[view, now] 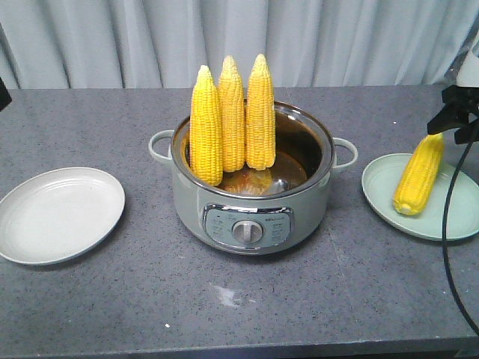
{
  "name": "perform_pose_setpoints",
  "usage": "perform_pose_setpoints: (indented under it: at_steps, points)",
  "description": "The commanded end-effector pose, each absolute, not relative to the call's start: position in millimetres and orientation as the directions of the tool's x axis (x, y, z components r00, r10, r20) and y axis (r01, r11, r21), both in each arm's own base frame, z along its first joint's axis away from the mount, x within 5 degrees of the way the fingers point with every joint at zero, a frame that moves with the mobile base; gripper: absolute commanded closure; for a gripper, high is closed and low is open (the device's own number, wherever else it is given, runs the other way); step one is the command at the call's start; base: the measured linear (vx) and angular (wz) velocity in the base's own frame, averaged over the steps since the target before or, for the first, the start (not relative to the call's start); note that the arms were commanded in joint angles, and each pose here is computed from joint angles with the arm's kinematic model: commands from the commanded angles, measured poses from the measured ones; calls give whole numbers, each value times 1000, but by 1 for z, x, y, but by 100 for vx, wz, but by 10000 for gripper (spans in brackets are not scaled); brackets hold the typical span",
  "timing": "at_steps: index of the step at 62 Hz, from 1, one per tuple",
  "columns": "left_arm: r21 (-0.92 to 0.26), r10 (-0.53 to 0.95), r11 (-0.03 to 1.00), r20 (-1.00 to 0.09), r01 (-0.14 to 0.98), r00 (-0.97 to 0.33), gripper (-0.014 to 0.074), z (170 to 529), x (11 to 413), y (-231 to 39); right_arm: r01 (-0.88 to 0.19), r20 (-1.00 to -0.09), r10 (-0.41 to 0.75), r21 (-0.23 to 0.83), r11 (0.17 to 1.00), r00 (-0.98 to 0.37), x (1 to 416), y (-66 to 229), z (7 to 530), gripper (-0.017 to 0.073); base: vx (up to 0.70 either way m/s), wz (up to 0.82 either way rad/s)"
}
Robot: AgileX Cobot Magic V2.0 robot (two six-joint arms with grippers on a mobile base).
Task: Distribute corn equally
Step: 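Lower the held corn cob onto the pale green plate, then release the cob, raise the right gripper, move left gripper over pot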
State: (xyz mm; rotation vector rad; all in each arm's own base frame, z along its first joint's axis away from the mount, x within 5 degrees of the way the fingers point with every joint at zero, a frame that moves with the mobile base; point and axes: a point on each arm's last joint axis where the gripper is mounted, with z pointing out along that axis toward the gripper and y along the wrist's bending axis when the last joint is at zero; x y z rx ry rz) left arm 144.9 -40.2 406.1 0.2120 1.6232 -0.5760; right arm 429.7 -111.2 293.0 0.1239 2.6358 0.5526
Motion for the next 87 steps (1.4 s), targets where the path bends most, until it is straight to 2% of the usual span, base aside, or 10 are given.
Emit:
perform_pose_setpoints:
  at_steps: [1,18,24,30,41,48,54,66,73,87]
  points:
    - [-263,-241,845,-965,466,-108,134,419,144,-40,-43,-450,160,408,912,-879,418,-106,325,104,0,0]
    - [-263,-240,844,-965,467,-109,134,419,144,-40,-55,-460,178,449,892,-870,418,-102,329,106,0,0]
    - [-263,-240,843,-965,469,-110,134,419,144,-40,-86,-492,189,484,871,-850,415,-97,342,150,0,0]
    - [-263,-237,839,-965,476,-115,134,419,143,-41,-173,-569,167,495,851,-805,406,-88,367,267,0,0]
    - [-265,-236,833,-964,486,-122,134,419,143,-42,-312,-714,104,426,849,-692,373,-71,423,575,0,0]
    - [-282,-252,818,-959,501,-129,134,419,142,-44,-376,-802,83,365,852,-591,334,-54,471,568,0,0]
    - [-360,-338,779,-931,514,-140,134,425,148,-44,-437,-881,36,269,858,-472,288,-35,513,568,0,0]
    - [-343,-307,749,-938,567,-161,134,455,188,-47,-471,-948,-47,113,875,-316,221,-11,555,568,0,0]
    - [-321,-265,701,-946,637,-185,132,475,219,-52,-453,-958,-82,55,890,-276,198,-5,565,568,0,0]
    - [-403,-265,576,-915,711,-304,55,492,297,-63,-446,-959,-90,40,894,-268,191,-3,567,568,0,0]
